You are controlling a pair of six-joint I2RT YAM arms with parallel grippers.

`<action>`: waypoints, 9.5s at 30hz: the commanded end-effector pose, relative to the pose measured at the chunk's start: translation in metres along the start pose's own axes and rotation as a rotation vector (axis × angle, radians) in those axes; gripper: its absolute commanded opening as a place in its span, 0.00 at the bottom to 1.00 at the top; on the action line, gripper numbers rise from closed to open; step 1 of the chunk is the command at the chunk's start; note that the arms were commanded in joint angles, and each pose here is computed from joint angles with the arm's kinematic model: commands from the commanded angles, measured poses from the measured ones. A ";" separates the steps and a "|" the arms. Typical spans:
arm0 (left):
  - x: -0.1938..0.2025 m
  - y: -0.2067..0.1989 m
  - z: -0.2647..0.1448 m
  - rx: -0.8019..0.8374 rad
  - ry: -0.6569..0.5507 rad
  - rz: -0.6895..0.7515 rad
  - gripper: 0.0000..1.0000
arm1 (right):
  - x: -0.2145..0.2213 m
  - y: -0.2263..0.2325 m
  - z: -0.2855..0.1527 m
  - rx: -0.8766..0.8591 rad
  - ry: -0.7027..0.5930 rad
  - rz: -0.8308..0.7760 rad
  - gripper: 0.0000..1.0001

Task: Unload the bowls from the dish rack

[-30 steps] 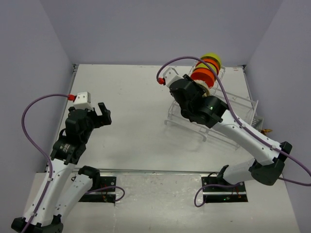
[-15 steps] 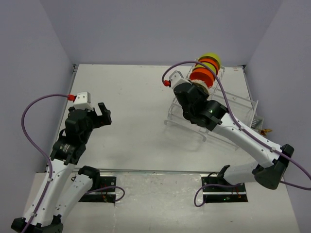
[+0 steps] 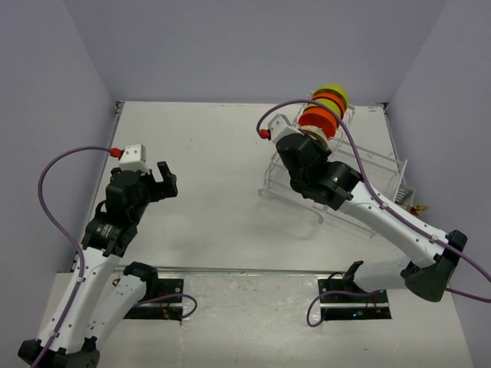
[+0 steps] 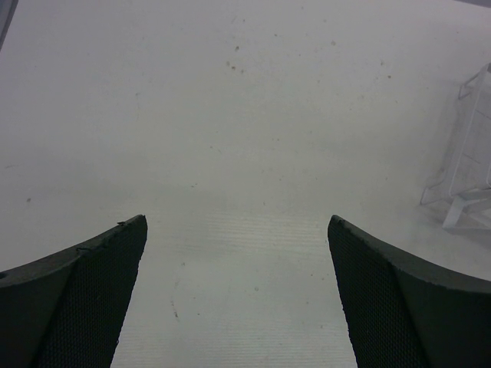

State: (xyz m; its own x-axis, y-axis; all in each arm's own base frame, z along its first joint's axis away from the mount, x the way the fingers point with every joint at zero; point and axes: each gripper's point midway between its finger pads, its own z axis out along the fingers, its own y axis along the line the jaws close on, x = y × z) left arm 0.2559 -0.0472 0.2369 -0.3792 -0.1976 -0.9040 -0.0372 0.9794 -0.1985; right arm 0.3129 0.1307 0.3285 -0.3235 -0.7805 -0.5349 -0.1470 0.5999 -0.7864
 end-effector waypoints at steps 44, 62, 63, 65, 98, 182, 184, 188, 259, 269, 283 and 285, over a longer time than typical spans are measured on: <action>-0.064 -0.210 -0.028 0.279 -0.006 0.209 0.75 | -0.090 0.077 -0.081 -0.708 -0.078 0.786 0.00; -0.064 -0.196 -0.041 0.235 0.013 0.229 0.92 | -0.059 0.058 -0.057 -0.550 -0.031 0.822 0.00; -0.064 -0.193 -0.041 0.218 0.011 0.231 0.91 | -0.059 0.056 -0.058 -0.548 -0.035 0.827 0.00; -0.062 -0.190 -0.039 0.201 0.013 0.235 0.88 | -0.062 0.054 -0.063 -0.571 -0.055 0.835 0.00; -0.031 -0.067 0.140 -0.054 0.181 -0.188 0.00 | -0.035 0.030 -0.103 -0.653 -0.210 0.969 0.99; -0.131 -0.257 -0.036 0.558 -0.133 0.123 1.00 | -0.094 0.003 -0.061 -0.541 -0.131 0.832 0.00; -0.132 -0.255 -0.031 0.498 -0.148 0.148 0.97 | -0.101 0.012 -0.071 -0.621 -0.141 0.860 0.00; -0.115 -0.245 -0.017 0.397 -0.117 0.169 0.84 | -0.106 0.011 -0.078 -0.660 -0.165 0.894 0.00; -0.008 0.009 0.263 0.020 0.497 -0.345 0.68 | -0.010 0.006 -0.101 -0.649 -0.207 0.903 0.94; -0.115 -0.007 0.146 0.045 0.206 -0.306 1.00 | -0.011 -0.049 -0.049 -0.280 -0.155 0.762 0.95; -0.064 0.008 0.001 0.063 0.001 -0.104 1.00 | -0.021 -0.074 0.044 0.046 0.011 0.343 0.56; -0.056 0.007 -0.002 0.074 0.000 -0.103 1.00 | -0.021 -0.074 0.056 0.075 0.026 0.311 0.46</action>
State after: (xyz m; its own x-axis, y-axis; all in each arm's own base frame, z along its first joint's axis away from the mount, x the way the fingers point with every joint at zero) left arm 0.2800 -0.0324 0.3149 -0.3185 -0.3474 -0.8819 0.0036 0.9300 -0.3676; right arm 0.3702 0.1042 0.3522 -0.4108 -0.5270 -0.7440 -0.0581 0.8295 -0.5554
